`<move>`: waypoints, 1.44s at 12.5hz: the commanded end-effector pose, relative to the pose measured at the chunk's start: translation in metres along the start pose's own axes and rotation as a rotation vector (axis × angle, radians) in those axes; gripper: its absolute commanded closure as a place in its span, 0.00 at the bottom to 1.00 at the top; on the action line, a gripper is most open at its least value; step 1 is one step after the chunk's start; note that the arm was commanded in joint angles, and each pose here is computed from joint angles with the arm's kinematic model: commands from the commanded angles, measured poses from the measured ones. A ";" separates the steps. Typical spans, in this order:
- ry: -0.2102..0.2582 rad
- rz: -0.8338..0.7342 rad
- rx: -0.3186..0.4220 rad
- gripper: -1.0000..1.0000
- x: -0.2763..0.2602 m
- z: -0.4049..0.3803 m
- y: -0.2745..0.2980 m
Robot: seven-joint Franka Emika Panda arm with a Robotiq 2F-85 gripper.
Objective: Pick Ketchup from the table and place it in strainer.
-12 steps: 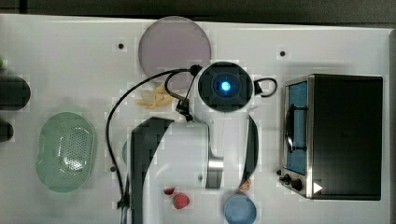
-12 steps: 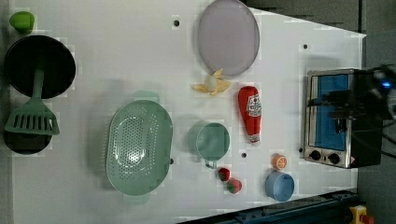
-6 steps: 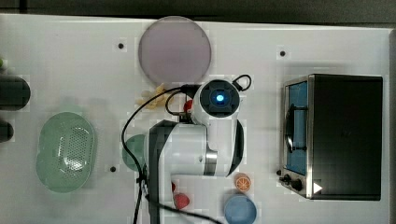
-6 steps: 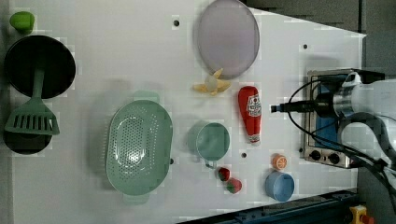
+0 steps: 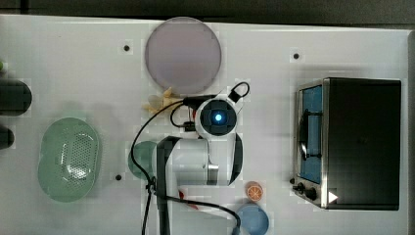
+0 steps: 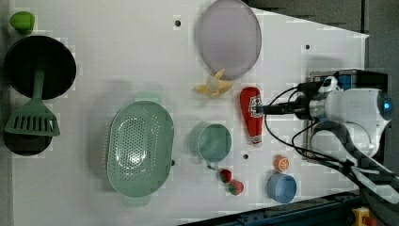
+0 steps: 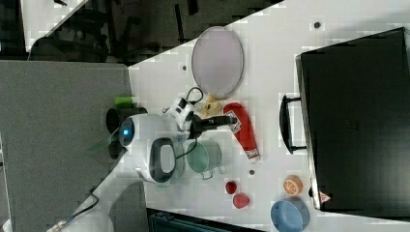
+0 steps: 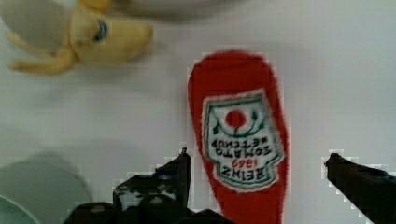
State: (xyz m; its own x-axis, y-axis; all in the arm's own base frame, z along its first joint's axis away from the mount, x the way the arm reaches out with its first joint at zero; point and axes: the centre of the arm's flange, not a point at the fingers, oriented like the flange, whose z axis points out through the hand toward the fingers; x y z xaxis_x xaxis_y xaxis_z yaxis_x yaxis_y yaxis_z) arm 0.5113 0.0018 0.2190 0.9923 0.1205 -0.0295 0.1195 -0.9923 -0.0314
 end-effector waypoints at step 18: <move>-0.025 -0.011 -0.032 0.42 -0.009 -0.180 -0.058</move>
State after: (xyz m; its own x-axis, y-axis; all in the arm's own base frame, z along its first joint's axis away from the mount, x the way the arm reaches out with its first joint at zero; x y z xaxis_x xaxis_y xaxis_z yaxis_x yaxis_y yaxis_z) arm 0.4993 0.0324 0.3755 0.9833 0.1607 -0.0856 0.1605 -0.9870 -0.0094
